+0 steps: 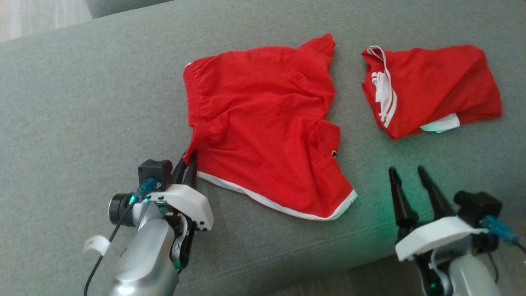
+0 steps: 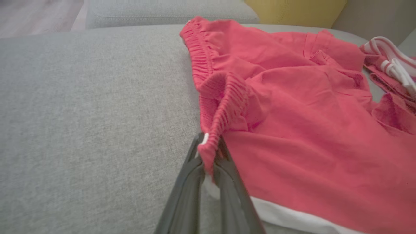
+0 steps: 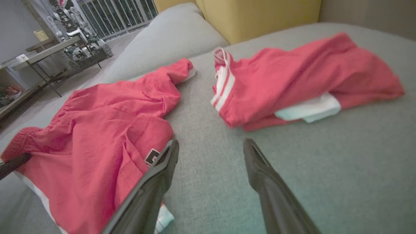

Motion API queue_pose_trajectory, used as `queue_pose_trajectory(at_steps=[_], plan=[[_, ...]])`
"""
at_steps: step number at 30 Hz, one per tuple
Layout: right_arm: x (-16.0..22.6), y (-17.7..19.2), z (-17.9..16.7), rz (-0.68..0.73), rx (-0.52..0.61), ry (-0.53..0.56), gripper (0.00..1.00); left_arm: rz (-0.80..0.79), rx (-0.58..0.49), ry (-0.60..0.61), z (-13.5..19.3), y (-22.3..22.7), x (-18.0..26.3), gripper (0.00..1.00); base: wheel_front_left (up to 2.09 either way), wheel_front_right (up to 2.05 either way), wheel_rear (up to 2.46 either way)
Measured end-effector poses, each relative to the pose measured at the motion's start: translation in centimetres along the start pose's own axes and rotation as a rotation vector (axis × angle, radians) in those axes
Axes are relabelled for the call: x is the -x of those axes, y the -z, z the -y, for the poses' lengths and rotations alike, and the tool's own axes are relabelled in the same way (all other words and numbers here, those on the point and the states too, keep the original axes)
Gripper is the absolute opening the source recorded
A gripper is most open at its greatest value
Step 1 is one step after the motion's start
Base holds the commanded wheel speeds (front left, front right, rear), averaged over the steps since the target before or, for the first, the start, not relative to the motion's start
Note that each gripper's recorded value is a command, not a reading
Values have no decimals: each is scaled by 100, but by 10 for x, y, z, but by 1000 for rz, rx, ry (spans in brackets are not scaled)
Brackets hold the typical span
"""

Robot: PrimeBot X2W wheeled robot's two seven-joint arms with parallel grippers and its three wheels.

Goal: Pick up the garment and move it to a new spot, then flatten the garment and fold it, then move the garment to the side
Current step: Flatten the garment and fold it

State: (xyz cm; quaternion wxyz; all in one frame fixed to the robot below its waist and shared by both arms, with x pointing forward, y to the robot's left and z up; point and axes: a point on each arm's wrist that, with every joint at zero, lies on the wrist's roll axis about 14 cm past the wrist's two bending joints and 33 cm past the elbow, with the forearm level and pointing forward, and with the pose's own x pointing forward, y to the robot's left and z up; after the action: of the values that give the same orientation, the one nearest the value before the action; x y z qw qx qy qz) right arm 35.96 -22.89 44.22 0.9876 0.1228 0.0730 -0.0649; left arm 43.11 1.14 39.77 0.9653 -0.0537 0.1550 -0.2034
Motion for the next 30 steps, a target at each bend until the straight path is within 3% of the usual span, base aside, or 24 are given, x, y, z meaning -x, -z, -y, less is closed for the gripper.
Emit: queue_pose_trajectory(at_steps=[9, 17, 24, 25, 26, 27, 30], plan=[[7, 66, -27, -217, -169, -45, 100, 31, 16, -20, -1, -7, 10, 0, 0, 0, 0], [3, 88, -42, -301, -245, -63, 100, 27, 29, -24, 0, -4, 15, 0, 0, 0, 0], [-5, 93, -53, -330, -232, -99, 100, 27, 30, -34, -2, -4, 17, 0, 0, 0, 0], [-6, 93, -55, -333, -232, -104, 96, 26, 30, -36, -2, -4, 18, 0, 0, 0, 0], [-7, 93, -56, -335, -233, -108, 29, 26, 31, -37, -2, -4, 18, 0, 0, 0, 0], [-7, 93, -56, -337, -231, -111, 0, 27, 31, -38, -3, -4, 18, 0, 0, 0, 0], [-8, 95, -58, -344, -217, -121, 0, 28, 28, -48, -4, -5, 19, 0, 0, 0, 0]])
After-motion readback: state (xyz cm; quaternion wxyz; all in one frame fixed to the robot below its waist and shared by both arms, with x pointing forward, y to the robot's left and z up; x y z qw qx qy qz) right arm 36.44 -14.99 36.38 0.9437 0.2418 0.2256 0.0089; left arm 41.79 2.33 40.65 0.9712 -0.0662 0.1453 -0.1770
